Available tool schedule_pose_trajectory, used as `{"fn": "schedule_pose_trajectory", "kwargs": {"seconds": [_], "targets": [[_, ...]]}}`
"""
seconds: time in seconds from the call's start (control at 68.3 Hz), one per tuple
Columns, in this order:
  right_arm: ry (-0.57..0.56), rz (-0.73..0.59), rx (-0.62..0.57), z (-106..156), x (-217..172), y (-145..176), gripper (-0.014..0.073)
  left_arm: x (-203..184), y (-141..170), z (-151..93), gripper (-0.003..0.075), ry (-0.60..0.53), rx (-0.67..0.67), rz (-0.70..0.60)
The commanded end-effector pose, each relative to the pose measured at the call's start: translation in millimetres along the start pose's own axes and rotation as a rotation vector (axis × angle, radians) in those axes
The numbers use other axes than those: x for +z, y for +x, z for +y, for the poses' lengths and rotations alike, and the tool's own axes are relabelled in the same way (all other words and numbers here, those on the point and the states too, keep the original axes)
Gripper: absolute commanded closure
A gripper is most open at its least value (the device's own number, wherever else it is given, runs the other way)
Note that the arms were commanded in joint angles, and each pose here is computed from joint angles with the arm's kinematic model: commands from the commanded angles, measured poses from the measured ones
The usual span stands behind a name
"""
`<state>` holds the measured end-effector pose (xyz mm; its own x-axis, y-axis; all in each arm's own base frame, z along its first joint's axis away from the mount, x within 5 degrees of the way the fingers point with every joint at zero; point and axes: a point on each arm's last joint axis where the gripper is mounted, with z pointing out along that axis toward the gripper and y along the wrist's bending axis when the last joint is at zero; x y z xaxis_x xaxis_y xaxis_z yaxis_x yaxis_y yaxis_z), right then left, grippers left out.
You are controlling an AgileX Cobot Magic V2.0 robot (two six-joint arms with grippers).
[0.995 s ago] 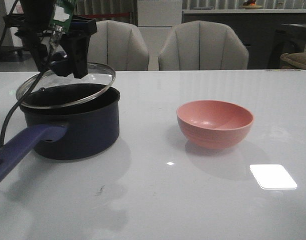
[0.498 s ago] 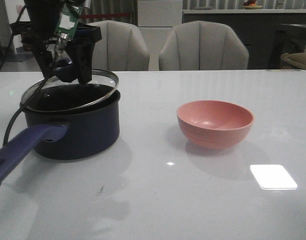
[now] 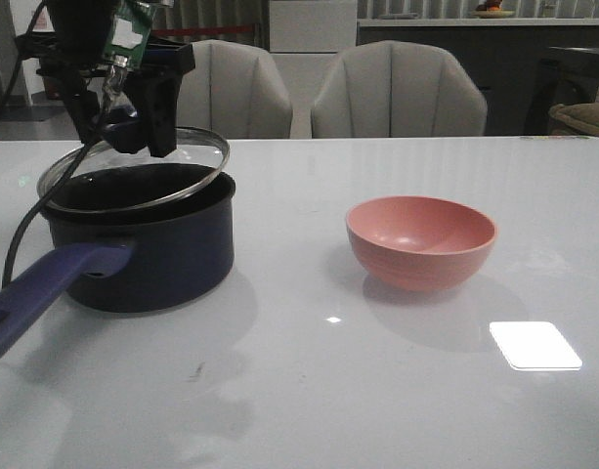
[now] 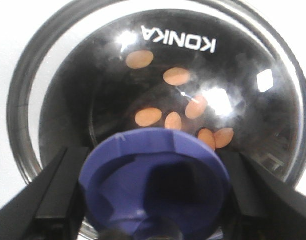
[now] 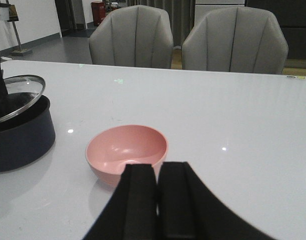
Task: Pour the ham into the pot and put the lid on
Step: 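Bring the glass lid over the saucepan with the left gripper, then lower the lid onto the saucepan and release the knob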
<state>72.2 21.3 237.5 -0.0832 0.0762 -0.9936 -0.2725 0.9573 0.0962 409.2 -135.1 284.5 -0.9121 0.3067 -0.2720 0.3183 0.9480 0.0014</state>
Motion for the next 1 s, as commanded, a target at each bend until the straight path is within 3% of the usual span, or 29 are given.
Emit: {"fn": "schedule_pose_trajectory", "kwargs": {"seconds": [0.0, 0.278, 0.366, 0.498, 0.556, 0.717, 0.98], "targets": [[0.019, -0.102, -0.013, -1, -1, -17, 0.0442, -35, 6, -6, 0.0439, 0.008, 0.021, -0.054], [0.019, -0.102, -0.013, -1, -1, -17, 0.0442, -26, 11, -5, 0.0423, 0.003, 0.022, -0.019], [0.019, -0.102, -0.013, -1, -1, -17, 0.0442, -26, 11, -5, 0.034, 0.003, 0.022, -0.019], [0.019, -0.102, -0.013, -1, -1, -17, 0.0442, -25, 11, -4, 0.0131, -0.011, 0.027, -0.017], [0.019, -0.102, -0.013, -1, -1, -17, 0.0442, -25, 11, -3, 0.0087, -0.017, 0.029, -0.017], [0.019, -0.102, -0.013, -1, -1, -17, 0.0442, -36, 6, -3, 0.0083, -0.024, 0.03, -0.058], [0.019, -0.102, -0.013, -1, -1, -17, 0.0442, -98, 15, -5, 0.0083, 0.008, 0.021, -0.208]]}}
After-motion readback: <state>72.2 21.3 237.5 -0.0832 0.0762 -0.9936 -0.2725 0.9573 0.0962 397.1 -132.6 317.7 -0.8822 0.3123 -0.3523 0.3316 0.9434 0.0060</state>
